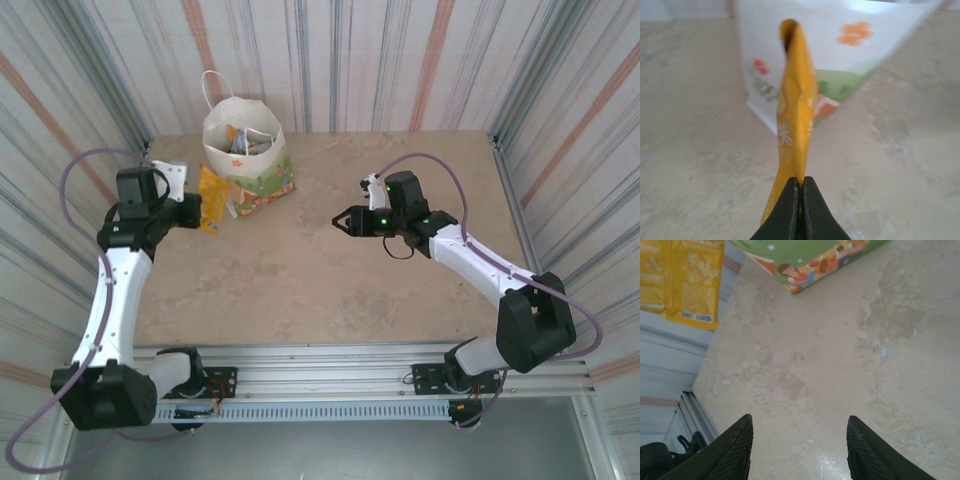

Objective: Place the snacks into the paper bag

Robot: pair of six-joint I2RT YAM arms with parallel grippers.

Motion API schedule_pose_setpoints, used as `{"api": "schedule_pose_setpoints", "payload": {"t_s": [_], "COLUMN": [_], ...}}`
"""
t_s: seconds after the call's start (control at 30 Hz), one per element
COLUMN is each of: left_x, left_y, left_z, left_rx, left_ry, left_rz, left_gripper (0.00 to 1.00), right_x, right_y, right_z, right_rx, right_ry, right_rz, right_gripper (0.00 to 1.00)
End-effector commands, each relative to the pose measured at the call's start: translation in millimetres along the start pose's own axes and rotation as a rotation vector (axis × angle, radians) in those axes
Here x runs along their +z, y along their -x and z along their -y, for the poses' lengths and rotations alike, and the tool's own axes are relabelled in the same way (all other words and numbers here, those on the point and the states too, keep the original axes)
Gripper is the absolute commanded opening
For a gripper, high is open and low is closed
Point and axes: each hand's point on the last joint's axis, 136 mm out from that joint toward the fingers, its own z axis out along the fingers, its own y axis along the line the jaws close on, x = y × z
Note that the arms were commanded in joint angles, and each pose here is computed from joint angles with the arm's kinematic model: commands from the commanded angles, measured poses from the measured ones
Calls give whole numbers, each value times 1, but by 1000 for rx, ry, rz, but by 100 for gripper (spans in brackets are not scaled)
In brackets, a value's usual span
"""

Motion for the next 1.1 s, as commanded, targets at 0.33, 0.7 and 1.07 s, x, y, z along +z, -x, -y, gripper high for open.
{"api": "schedule_pose_setpoints", "payload": {"t_s": [0.33,0.7,1.07], "left_x": [-25,-43,-23], "left_y": [-13,-17,1], "left_z": [111,165,159], "left_rx": [409,543,467], "left_ry": [-448,-708,-613], "left_rz": [122,197,162], "left_gripper": [0,0,12], "right_x": [-10,15,12], "right_y": [23,1,-16], "right_z": [-103,-131,-134], "right_rx": [-376,-565,-545], "right_ry": [185,220,273], "right_rz": [27,-51,-127], "right_gripper": [55,58,10]}}
